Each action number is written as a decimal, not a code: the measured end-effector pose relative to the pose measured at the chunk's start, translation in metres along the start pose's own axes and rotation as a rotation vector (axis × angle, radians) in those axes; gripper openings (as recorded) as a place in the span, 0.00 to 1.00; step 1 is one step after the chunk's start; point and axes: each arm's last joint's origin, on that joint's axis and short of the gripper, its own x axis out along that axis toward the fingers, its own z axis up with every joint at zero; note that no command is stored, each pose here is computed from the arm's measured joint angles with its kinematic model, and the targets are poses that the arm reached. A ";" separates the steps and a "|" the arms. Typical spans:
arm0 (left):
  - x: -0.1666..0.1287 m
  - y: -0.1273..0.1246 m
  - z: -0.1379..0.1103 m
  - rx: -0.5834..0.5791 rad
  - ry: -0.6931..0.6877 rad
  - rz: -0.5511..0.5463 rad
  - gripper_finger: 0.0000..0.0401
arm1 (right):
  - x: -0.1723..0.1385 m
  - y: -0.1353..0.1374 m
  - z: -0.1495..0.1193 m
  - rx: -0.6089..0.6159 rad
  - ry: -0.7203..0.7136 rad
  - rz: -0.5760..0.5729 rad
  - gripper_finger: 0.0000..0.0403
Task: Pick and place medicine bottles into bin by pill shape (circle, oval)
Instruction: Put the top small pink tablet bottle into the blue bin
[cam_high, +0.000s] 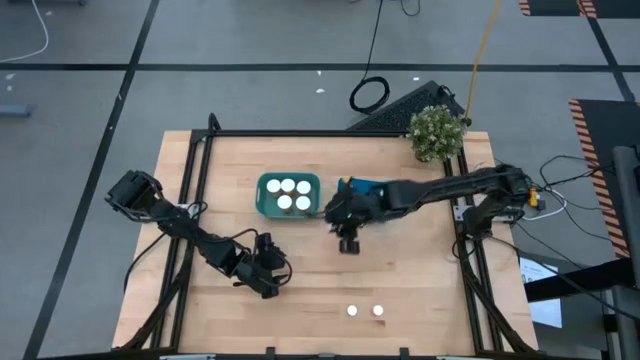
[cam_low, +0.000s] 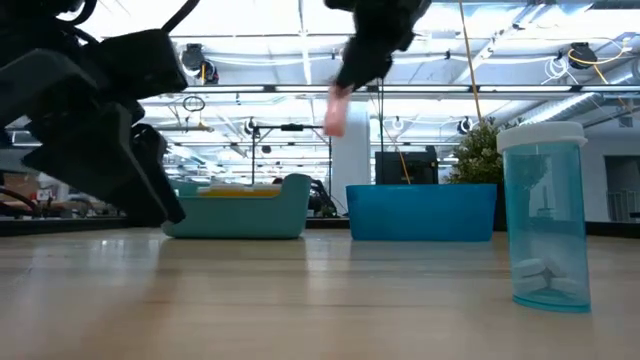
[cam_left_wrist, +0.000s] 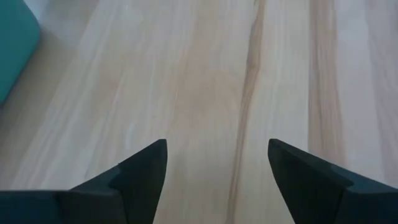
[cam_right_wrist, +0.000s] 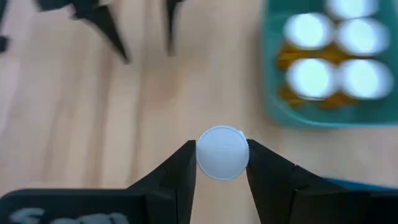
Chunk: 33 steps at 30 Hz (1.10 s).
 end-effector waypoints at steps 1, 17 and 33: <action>0.000 0.000 0.001 0.000 -0.010 0.000 0.69 | -0.008 -0.006 -0.001 0.011 0.003 -0.013 0.30; -0.002 -0.009 0.016 0.028 -0.166 -0.068 0.69 | -0.038 -0.100 -0.073 0.210 0.073 -0.188 0.30; 0.000 -0.006 0.020 0.039 -0.184 -0.065 0.69 | -0.011 -0.131 -0.117 0.250 0.071 -0.177 0.30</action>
